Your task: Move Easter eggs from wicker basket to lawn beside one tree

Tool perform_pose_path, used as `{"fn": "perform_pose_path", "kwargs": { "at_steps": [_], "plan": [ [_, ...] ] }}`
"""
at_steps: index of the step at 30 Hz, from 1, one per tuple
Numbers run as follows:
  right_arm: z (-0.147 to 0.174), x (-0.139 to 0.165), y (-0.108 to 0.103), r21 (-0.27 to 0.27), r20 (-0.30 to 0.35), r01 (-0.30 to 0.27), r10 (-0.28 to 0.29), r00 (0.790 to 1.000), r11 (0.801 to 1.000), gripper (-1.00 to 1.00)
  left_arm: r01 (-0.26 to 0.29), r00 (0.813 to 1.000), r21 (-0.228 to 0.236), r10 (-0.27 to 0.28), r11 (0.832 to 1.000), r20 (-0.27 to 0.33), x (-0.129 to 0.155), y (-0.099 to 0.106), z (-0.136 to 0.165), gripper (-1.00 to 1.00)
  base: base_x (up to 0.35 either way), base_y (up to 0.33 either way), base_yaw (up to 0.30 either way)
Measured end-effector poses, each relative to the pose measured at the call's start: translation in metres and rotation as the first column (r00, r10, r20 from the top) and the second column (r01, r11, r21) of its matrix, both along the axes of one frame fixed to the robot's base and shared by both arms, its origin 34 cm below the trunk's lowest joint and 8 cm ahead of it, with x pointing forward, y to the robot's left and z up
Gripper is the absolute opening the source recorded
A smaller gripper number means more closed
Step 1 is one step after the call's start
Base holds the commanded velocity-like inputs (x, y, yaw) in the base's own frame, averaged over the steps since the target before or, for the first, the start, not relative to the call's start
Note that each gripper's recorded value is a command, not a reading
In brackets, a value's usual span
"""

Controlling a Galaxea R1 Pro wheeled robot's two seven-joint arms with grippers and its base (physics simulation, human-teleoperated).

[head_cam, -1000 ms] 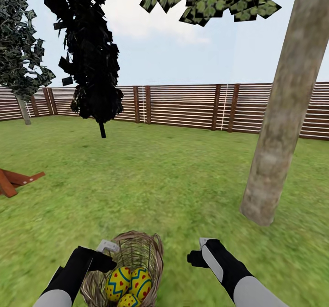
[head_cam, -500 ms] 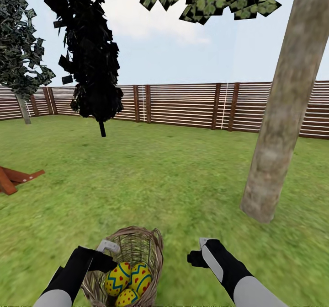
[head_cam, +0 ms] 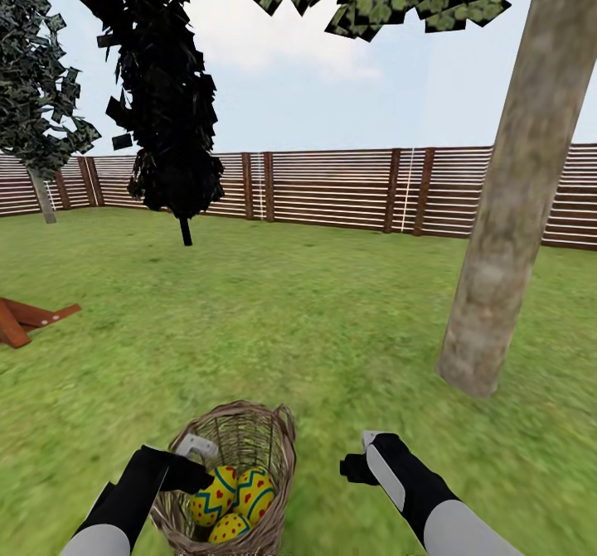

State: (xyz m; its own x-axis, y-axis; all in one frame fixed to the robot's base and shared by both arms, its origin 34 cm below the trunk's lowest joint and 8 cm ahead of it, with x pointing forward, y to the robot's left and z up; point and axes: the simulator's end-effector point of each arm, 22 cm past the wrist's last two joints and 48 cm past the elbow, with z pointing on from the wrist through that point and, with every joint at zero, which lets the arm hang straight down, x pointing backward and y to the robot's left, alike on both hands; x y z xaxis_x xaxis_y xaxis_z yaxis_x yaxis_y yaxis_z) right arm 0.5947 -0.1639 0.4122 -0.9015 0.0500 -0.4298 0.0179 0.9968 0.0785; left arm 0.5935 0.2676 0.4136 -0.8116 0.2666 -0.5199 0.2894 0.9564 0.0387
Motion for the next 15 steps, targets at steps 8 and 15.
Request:
{"fn": "perform_pose_path", "kwargs": {
  "at_steps": [8, 15],
  "plan": [
    [-0.018, -0.005, 0.000, 0.000, 0.000, 0.000, 0.000, 1.000, 1.000, 1.00, -0.001, 1.000, 0.001, 0.001, 1.000, 0.001, -0.004, 0.000, -0.018, 1.00, 0.000, 0.000, 0.000],
    [-0.029, -0.007, 0.000, 0.000, 0.001, 0.000, 0.000, 1.000, 1.000, 1.00, -0.004, 1.000, 0.002, 0.004, 1.000, 0.006, -0.006, 0.000, -0.028, 1.00, 0.000, 0.000, 0.000]
  ]
}}
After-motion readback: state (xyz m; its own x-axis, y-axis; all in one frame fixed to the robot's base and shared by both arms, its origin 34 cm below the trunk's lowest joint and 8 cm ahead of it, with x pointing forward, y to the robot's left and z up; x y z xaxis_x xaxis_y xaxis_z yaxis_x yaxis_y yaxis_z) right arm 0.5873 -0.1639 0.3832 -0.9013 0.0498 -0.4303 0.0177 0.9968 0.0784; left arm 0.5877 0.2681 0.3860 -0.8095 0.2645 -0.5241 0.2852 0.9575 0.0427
